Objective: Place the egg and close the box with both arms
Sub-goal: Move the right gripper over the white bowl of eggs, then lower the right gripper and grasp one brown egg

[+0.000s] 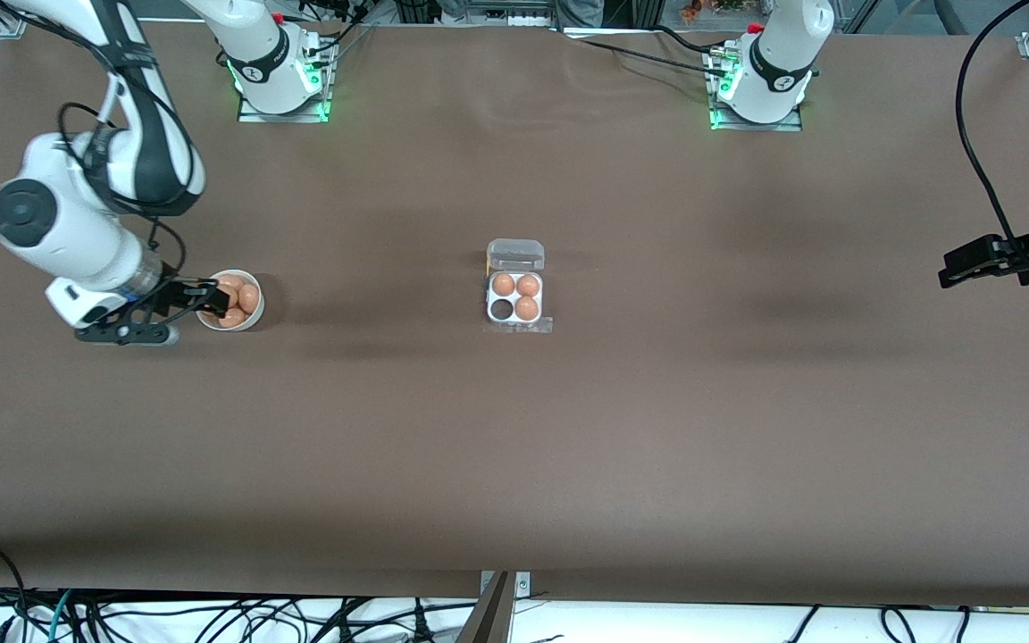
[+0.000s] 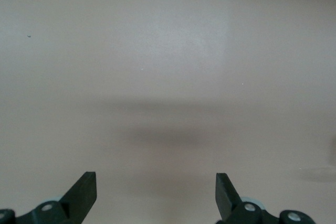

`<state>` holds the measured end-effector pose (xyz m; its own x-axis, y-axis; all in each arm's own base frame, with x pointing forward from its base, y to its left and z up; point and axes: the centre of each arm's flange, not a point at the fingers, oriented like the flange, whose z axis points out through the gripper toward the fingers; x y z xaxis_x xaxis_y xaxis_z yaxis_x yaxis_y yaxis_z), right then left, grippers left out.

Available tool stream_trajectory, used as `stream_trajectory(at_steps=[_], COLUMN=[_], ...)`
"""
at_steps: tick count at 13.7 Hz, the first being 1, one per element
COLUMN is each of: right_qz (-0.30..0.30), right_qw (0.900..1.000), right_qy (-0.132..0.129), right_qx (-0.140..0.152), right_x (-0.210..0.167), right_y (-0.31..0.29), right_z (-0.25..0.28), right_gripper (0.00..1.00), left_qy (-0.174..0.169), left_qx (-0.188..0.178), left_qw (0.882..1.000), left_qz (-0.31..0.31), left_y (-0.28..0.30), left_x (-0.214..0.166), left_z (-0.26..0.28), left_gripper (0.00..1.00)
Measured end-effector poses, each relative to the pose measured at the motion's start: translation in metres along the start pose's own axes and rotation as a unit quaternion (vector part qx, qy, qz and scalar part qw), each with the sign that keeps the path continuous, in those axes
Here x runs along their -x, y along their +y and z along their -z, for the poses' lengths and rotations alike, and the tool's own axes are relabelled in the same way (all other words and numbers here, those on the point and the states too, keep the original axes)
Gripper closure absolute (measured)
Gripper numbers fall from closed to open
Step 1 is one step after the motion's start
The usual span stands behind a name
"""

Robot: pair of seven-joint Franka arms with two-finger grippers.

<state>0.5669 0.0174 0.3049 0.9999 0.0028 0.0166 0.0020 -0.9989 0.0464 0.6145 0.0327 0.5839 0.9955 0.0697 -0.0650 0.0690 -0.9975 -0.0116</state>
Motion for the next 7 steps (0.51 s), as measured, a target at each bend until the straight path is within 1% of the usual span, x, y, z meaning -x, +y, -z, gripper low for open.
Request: stream_trajectory(at_steps=[1, 3, 7], right_qz=[0.001, 0.0, -0.003], right_qw=[1.0, 1.0, 1.0], right_qy=[0.006, 0.004, -0.004], right_qx=[-0.002, -0.003, -0.002], right_x=[0.011, 0.029, 0.036], right_y=[0.0, 0.001, 0.005], right_z=[-0.017, -0.038, -0.046], right_gripper=[0.0, 0.0, 0.0], left_qy=[0.0, -0.001, -0.001], left_qx=[0.0, 0.0, 0.0], left_qw=[1.0, 1.0, 1.0], left_qz=[0.0, 0.0, -0.001], left_y=[0.0, 0.0, 0.001], left_x=[0.0, -0.001, -0.001], left_z=[0.0, -0.001, -0.002], left_gripper=[0.0, 0.0, 0.0])
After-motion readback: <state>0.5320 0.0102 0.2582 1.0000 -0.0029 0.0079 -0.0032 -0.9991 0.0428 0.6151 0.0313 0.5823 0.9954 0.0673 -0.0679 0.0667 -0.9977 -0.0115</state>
